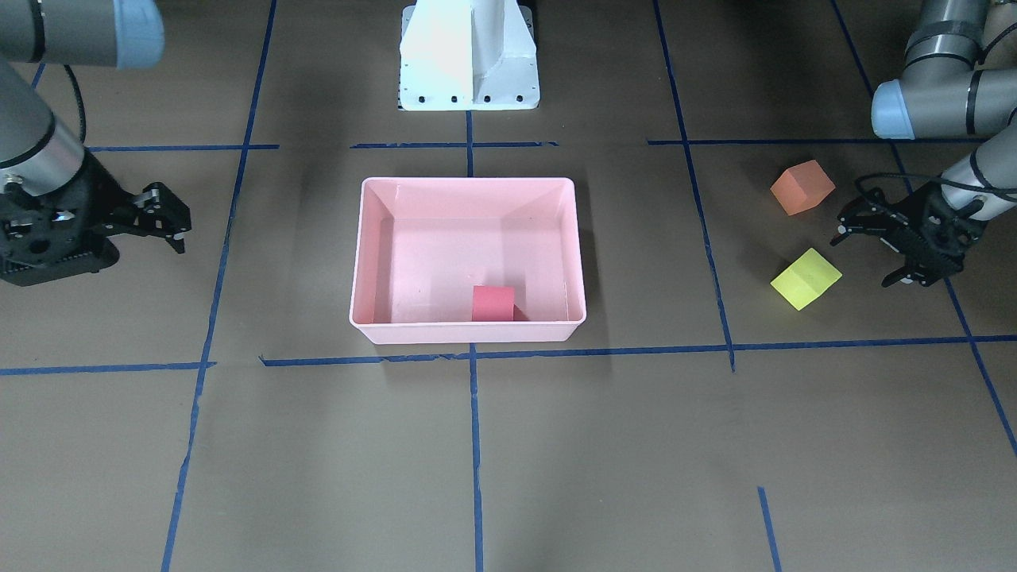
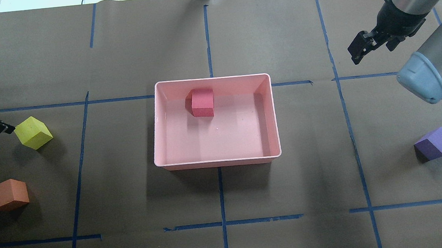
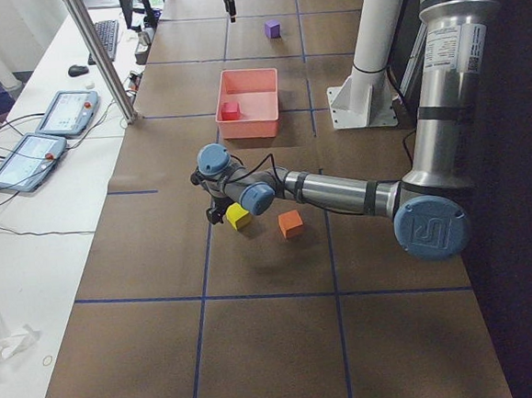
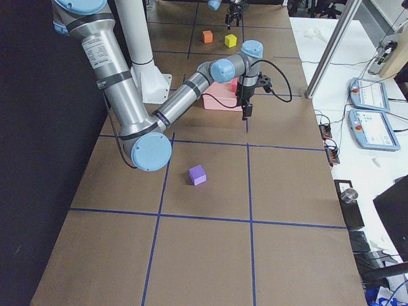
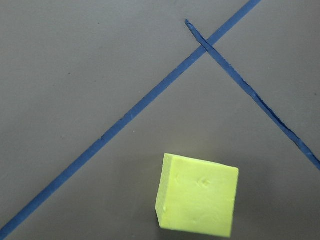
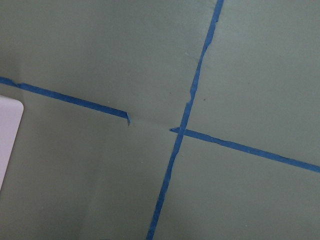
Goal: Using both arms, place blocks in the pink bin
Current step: 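Grasp the yellow cube with the left gripper while the right arm withdraws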
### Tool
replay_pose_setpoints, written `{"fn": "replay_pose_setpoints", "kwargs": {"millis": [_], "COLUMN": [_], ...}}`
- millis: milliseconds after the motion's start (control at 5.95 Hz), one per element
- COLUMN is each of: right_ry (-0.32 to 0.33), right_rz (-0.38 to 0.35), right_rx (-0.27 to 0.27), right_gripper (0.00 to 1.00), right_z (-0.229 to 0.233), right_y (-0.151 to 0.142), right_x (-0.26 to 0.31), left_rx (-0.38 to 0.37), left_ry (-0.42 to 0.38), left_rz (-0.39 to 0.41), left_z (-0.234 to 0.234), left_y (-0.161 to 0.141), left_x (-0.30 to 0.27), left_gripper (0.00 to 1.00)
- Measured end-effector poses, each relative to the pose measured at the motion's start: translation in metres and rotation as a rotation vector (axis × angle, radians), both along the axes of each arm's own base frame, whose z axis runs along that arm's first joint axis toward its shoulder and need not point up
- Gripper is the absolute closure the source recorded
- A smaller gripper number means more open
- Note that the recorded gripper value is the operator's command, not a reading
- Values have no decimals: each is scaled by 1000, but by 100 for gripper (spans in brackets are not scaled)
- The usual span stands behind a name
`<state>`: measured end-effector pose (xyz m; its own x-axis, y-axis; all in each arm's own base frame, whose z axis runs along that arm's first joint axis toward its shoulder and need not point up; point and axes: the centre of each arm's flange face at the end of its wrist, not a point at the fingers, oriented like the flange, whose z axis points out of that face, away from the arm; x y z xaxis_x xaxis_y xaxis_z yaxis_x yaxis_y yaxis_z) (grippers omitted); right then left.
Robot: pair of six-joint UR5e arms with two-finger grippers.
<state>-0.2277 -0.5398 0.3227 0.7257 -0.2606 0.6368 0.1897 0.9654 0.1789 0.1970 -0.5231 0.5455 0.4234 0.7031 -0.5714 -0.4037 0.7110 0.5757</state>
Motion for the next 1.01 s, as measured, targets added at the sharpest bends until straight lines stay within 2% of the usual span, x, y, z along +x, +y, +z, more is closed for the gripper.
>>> {"fn": "replay_pose_setpoints", "kwargs": {"millis": [504,840,1008], "right_ry": [10,15,16], "right_rz": [-2,-1,-1], "right_rx": [-17,-23,-25], "right_gripper": [0,0,0], "right_z": [16,20,21], "right_y": [2,3,3], "right_x": [8,8,9], "left_rx": [-41,-95,-107], "left_ry": [-22,-22,-27], "left_rz": [39,48,60], "left_z": [17,14,15], "left_y": [5,15,19], "left_x": [33,63,75], "left_gripper": [0,0,14]}}
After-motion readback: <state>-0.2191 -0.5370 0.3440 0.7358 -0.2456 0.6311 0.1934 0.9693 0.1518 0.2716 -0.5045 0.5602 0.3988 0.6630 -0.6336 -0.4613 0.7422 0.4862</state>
